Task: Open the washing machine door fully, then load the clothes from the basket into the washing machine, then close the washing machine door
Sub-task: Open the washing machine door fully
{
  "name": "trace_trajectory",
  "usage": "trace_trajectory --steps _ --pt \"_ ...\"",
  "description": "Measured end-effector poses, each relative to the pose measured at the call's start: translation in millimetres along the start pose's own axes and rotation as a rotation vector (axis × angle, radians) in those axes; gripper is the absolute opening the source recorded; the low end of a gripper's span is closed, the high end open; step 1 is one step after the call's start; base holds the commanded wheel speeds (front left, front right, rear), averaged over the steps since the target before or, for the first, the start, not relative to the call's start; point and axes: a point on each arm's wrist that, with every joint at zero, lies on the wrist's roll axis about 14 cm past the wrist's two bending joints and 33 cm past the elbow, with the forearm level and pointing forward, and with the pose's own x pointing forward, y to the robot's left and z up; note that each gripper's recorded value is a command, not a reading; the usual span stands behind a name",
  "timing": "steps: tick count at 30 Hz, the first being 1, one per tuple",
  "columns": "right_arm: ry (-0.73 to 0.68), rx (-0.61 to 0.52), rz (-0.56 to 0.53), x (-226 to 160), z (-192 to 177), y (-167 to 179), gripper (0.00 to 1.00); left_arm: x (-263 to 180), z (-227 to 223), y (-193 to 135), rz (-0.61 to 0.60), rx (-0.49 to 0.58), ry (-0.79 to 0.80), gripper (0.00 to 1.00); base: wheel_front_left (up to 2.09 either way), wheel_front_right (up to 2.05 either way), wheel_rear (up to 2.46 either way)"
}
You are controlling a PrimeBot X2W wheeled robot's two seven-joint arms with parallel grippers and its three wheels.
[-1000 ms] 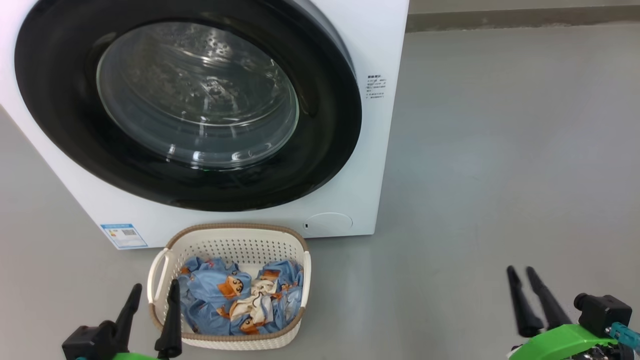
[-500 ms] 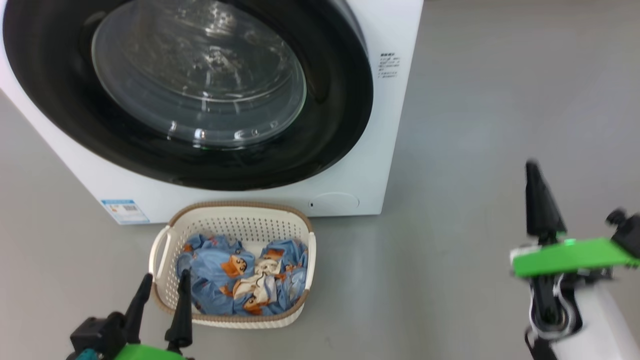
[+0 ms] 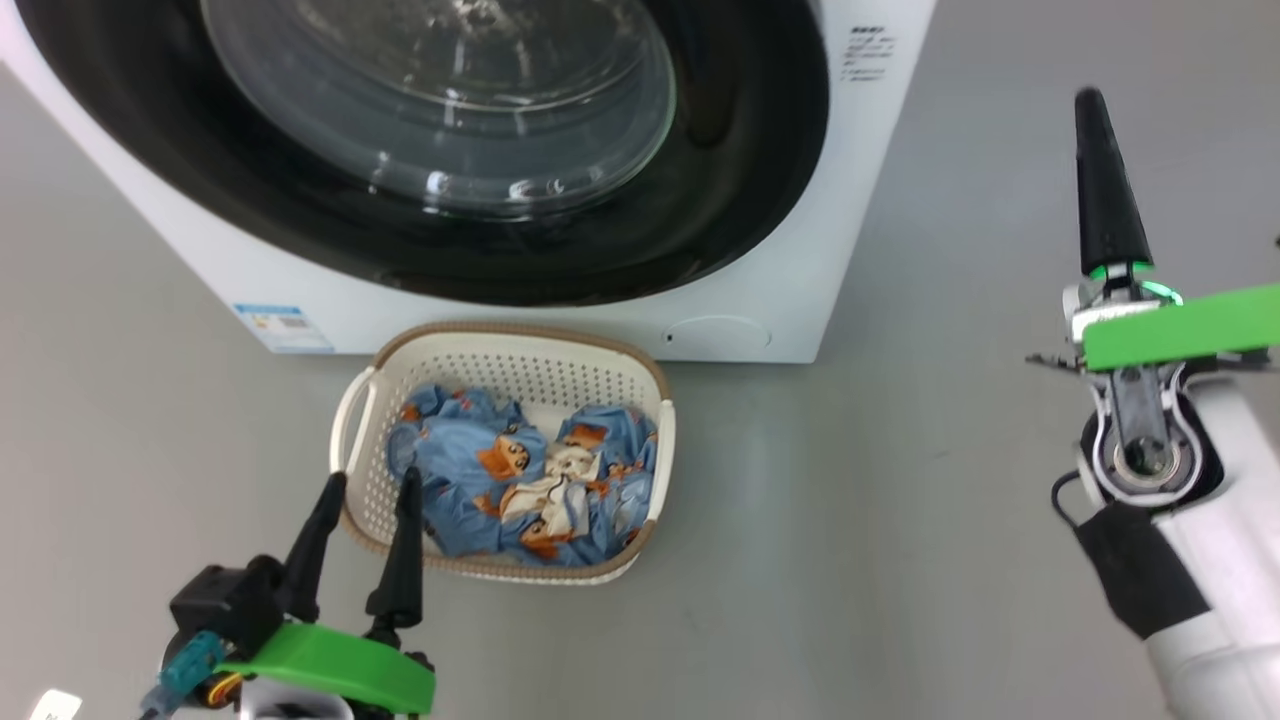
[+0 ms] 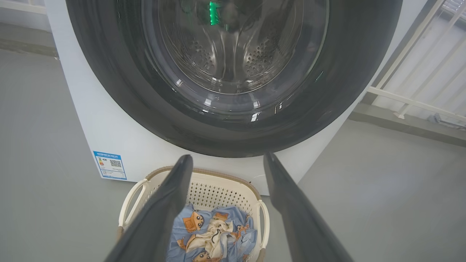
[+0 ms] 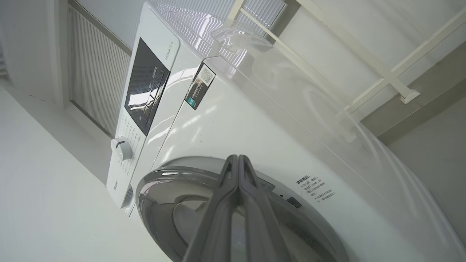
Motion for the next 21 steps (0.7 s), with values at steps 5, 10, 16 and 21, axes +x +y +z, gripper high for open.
trace_trajectory --steps 5,10,16,21 --pt "0.065 0.053 0.010 18 -15 -4 0.00 5 0 3 0.009 -0.011 -0.002 1.00 0.00 0.00 0.00" --pt "0.135 0.117 0.021 41 -29 -7 0.00 11 -1 6 0.014 -0.015 -0.002 1.00 0.00 0.00 0.00" --pt "0.266 0.193 0.008 58 -51 -19 0.00 18 -9 10 0.022 -0.017 0.018 1.00 0.00 0.00 0.00" --pt "0.398 0.221 -0.010 68 -74 -33 0.00 24 -13 11 0.024 -0.021 0.025 1.00 0.00 0.00 0.00"
